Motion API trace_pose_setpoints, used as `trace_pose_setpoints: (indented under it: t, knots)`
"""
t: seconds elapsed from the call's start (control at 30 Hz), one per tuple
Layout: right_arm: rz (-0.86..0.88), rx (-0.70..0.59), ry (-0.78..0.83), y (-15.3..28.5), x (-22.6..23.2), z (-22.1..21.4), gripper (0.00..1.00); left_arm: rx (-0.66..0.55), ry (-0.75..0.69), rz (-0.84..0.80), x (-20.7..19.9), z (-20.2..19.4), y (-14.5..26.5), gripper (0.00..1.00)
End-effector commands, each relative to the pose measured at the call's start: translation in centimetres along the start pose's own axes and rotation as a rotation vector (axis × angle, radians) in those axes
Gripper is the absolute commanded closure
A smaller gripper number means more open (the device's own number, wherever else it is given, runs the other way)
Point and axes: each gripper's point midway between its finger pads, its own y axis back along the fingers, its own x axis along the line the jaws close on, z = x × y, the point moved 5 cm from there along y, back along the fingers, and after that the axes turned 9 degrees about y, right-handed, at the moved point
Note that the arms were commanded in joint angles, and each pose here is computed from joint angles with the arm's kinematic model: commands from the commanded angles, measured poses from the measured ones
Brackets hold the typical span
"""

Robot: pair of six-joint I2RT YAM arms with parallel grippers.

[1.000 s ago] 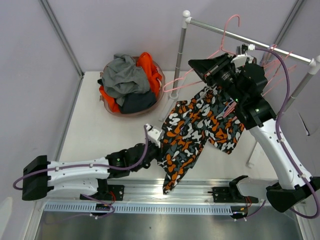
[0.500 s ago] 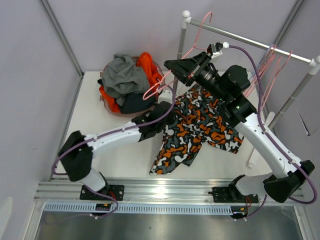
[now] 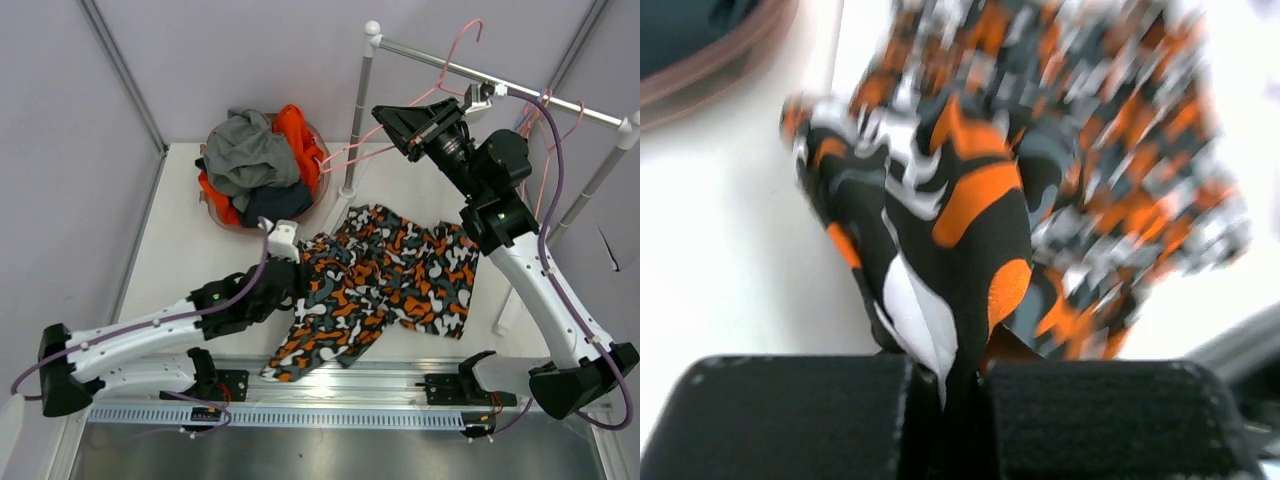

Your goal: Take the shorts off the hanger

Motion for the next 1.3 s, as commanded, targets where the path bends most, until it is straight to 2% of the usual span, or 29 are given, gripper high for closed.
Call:
trace_pose_setpoints:
  t: [0.0, 0.17, 0.4, 0.73, 1.03, 1.27]
  knots:
    - [-0.057, -0.052, 0.052, -0.5, -3.1, 1.2, 1.00, -0.016, 0.038, 0.052, 1.2, -0.4, 1.8, 1.00]
    - [-0.126, -0.065, 0.038, -1.3, -6.9, 1.9, 1.00, -0.005, 0.042, 0.053, 2.0, -1.3, 3.2, 1.00]
    - [-0.213, -0.098, 0.059, -1.2, -9.4, 2.2, 1.00, 0.028, 0.037, 0.037, 2.1, -2.8, 3.3, 1.00]
    - [-0.250, -0.101, 0.042, -0.9, -11.2, 2.6, 1.00, 0.060, 0.023, 0.032, 1.8, -4.0, 3.1, 1.00]
    - [-0.286, -0.100, -0.007, 0.4, -13.1, 1.7, 1.00, 0.053, 0.024, 0.016, 1.4, -3.4, 3.7, 1.00]
    - [-0.268, -0.099, -0.046, 1.4, -13.0, 1.2, 1.00, 0.049, 0.029, 0.018, 1.4, -3.2, 4.3, 1.00]
